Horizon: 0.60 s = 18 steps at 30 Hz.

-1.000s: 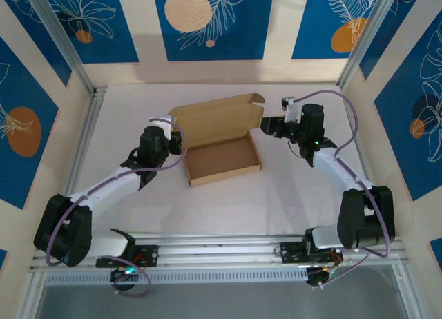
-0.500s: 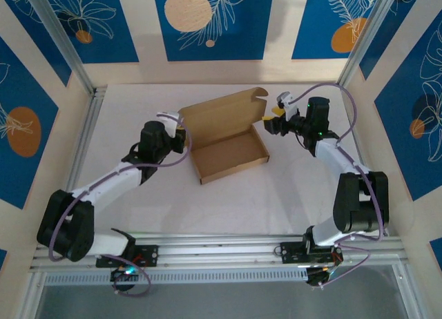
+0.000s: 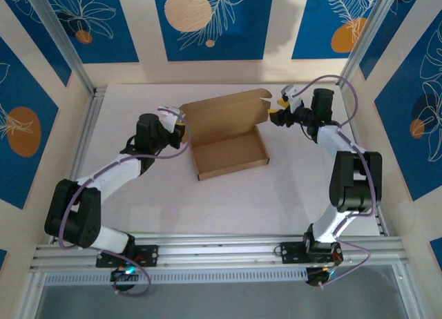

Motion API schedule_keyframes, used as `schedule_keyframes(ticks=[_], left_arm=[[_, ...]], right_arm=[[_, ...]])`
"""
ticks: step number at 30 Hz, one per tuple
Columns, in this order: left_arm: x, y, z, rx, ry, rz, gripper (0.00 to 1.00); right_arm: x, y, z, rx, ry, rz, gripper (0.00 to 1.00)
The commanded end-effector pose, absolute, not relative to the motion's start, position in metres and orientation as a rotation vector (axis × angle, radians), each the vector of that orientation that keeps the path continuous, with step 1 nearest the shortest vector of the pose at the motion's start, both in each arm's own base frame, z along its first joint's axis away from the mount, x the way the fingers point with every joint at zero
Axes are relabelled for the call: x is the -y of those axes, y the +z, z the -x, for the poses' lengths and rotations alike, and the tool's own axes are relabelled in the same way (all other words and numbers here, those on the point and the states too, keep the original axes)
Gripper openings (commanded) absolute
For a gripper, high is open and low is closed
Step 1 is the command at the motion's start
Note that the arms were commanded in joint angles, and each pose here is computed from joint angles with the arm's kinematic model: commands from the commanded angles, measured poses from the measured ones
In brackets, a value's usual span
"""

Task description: Fold the paper box

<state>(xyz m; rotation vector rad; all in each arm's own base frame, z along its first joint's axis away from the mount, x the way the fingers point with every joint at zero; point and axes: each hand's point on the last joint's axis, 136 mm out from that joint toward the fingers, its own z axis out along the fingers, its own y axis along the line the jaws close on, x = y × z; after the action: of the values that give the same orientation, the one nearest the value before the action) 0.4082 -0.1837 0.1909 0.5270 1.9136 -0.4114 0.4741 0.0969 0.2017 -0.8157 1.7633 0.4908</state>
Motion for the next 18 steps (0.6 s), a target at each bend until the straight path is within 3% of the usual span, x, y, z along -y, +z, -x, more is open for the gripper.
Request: schedule_keyframes(ticks=[1,7,18], left_arm=[[0.194,0.200,-0.412,-1.865,-0.441,-0.623,0.00],[0.190,0.197,-0.420,-1.871,-0.438,-0.610,0.00],[0.191,0.198,-0.428,-1.873,-0.452,-0.596,0.00]], right_arm=[[-0.101,0.206,-0.482,-1.708,0.501,0.917,0.62],[-0.090,0.199,-0.509,-1.739,0.498,0.893,0.63],[-0.131,0.186,-0.493,-1.709,0.735,1.017,0.57]])
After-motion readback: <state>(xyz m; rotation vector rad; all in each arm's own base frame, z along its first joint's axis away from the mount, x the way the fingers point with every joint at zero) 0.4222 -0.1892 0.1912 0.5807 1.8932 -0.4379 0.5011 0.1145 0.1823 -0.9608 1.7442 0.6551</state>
